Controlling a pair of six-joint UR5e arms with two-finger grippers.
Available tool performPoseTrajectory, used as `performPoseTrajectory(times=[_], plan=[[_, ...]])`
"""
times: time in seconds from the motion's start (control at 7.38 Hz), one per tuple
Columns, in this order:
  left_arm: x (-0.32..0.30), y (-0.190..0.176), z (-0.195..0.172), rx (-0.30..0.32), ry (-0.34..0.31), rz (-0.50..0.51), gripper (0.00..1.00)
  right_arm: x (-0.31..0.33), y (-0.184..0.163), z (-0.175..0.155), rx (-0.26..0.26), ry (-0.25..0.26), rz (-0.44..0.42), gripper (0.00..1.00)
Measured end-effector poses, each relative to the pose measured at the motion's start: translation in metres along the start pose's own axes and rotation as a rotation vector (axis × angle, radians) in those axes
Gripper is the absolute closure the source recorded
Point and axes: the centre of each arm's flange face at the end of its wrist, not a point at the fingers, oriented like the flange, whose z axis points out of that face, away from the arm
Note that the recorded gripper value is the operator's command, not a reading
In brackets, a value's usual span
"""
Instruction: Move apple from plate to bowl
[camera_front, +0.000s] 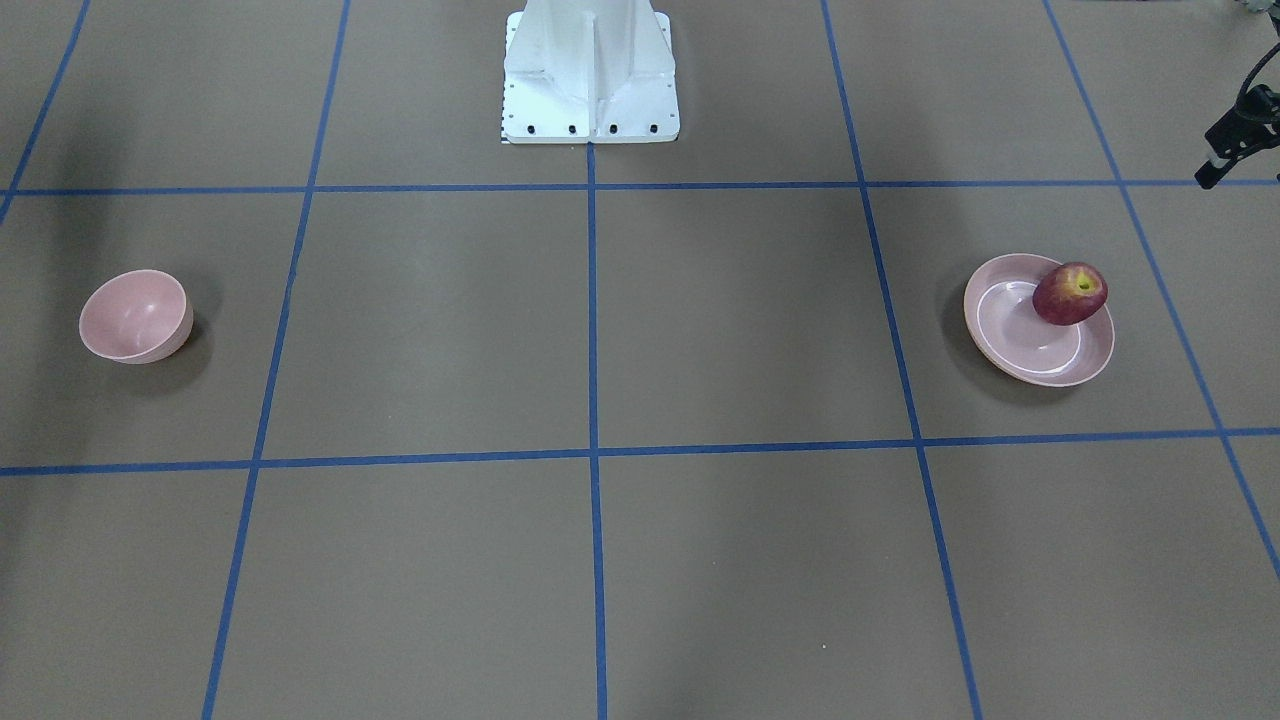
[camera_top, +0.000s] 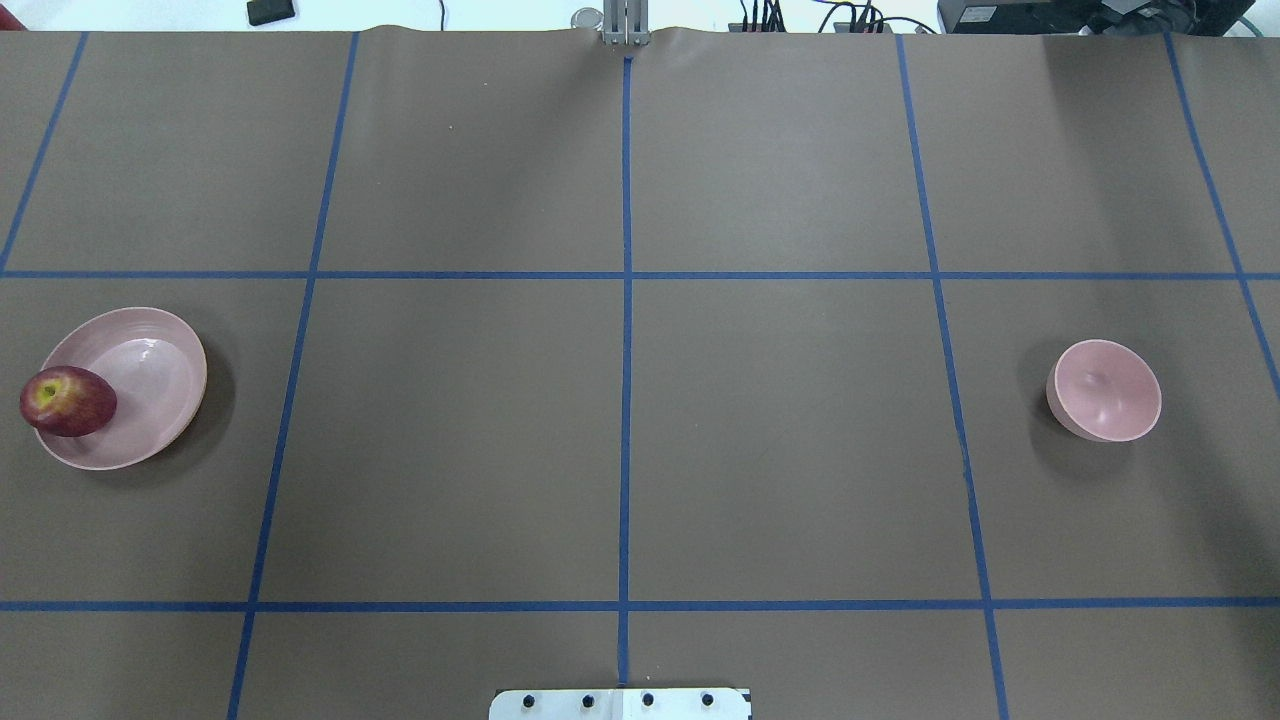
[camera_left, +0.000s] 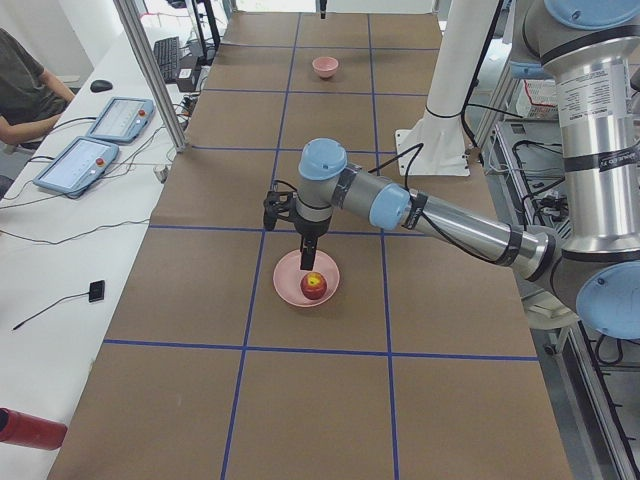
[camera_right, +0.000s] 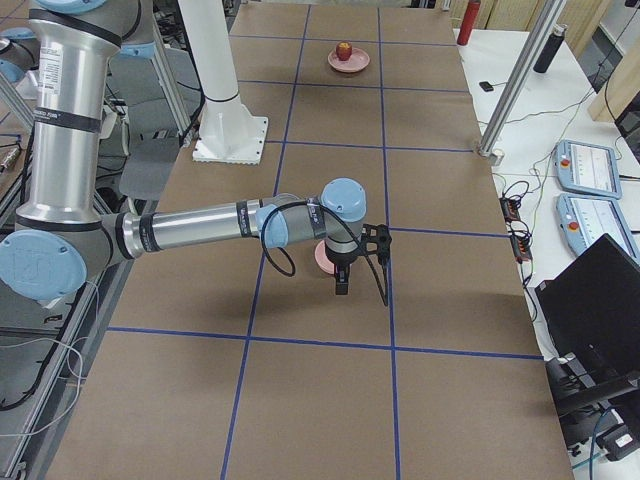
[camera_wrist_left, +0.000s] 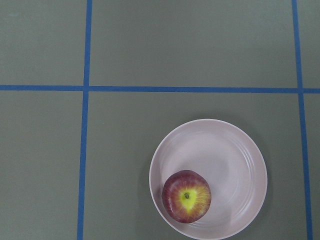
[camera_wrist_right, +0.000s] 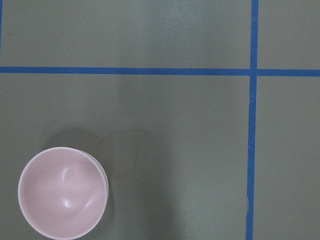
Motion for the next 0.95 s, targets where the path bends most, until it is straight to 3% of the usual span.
performPoseTrajectory(times=[0.68,0.95], plan=[[0.006,0.002,-0.006,0.008,0.004,0.011,0.02,-0.009,-0.022,0.009,0.023,-0.044,0.047,0.0],[0.006,0.002,-0.005,0.005,0.004,0.009,0.02,-0.029,-0.036,0.01,0.024,-0.068,0.125,0.0]])
